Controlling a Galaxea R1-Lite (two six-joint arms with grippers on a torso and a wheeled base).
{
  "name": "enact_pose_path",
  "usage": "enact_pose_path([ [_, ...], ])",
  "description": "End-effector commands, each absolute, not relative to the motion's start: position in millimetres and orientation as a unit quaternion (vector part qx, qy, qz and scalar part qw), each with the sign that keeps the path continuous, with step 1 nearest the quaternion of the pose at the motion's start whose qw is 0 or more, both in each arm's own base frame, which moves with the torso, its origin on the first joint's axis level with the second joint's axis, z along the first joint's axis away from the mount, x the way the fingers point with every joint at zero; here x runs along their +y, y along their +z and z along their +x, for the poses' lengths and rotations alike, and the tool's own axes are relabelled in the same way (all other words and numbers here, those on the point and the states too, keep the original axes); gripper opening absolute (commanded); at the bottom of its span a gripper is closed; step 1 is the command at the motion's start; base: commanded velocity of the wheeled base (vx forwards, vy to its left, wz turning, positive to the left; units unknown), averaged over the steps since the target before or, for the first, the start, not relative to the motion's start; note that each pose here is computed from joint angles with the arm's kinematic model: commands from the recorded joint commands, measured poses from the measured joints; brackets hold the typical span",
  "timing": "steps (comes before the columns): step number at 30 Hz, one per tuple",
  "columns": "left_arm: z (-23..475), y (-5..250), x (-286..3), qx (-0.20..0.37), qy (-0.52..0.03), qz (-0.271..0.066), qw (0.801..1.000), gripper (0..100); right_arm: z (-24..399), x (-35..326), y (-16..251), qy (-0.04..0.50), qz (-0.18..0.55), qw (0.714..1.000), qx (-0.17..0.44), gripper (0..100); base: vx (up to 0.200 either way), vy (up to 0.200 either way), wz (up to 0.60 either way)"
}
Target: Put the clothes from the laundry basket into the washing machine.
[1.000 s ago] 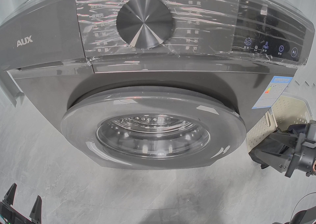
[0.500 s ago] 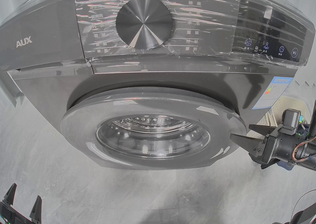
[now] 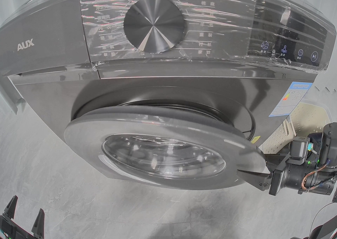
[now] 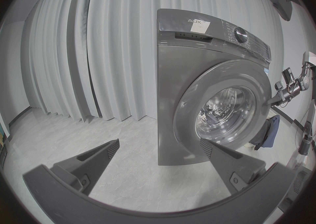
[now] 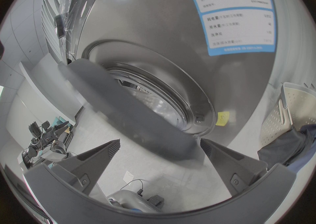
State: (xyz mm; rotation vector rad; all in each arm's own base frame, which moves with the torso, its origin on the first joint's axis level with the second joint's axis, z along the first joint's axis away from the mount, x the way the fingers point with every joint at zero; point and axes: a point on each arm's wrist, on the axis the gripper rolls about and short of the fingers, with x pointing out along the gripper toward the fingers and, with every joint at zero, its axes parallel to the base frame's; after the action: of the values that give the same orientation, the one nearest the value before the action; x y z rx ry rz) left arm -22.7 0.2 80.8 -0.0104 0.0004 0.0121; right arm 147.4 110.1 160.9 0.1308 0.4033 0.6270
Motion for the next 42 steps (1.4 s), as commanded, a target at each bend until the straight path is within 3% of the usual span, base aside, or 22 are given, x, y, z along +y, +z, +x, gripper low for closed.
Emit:
enact_pose_path([
  [1, -22.7, 75.7, 0.2, 0.0, 0.007, -0.005, 1.0, 100, 133.9, 99.7, 161.8, 0.307, 0.066, 0.932, 0.184, 100, 0.0, 0.0, 0.0],
  [9, -22.7, 75.5, 0.2, 0.001, 0.007, -0.005, 1.0, 100, 142.1, 105.1, 169.7, 0.308, 0.064, 0.934, 0.172, 100, -0.15, 0.0, 0.0],
  [27, -22.7, 75.7, 0.2, 0.0, 0.006, -0.005, 1.0, 100, 141.7, 107.1, 160.1, 0.321, 0.047, 0.927, 0.189, 100, 0.0, 0.0, 0.0],
  [33, -22.7, 75.7, 0.2, 0.0, 0.006, -0.005, 1.0, 100, 150.5, 114.1, 163.6, 0.322, 0.047, 0.927, 0.188, 100, -0.2, 0.0, 0.0],
  [42, -22.7, 75.7, 0.2, 0.0, 0.006, -0.005, 1.0, 100, 141.9, 116.5, 148.4, 0.341, 0.034, 0.913, 0.219, 100, 0.0, 0.0, 0.0],
])
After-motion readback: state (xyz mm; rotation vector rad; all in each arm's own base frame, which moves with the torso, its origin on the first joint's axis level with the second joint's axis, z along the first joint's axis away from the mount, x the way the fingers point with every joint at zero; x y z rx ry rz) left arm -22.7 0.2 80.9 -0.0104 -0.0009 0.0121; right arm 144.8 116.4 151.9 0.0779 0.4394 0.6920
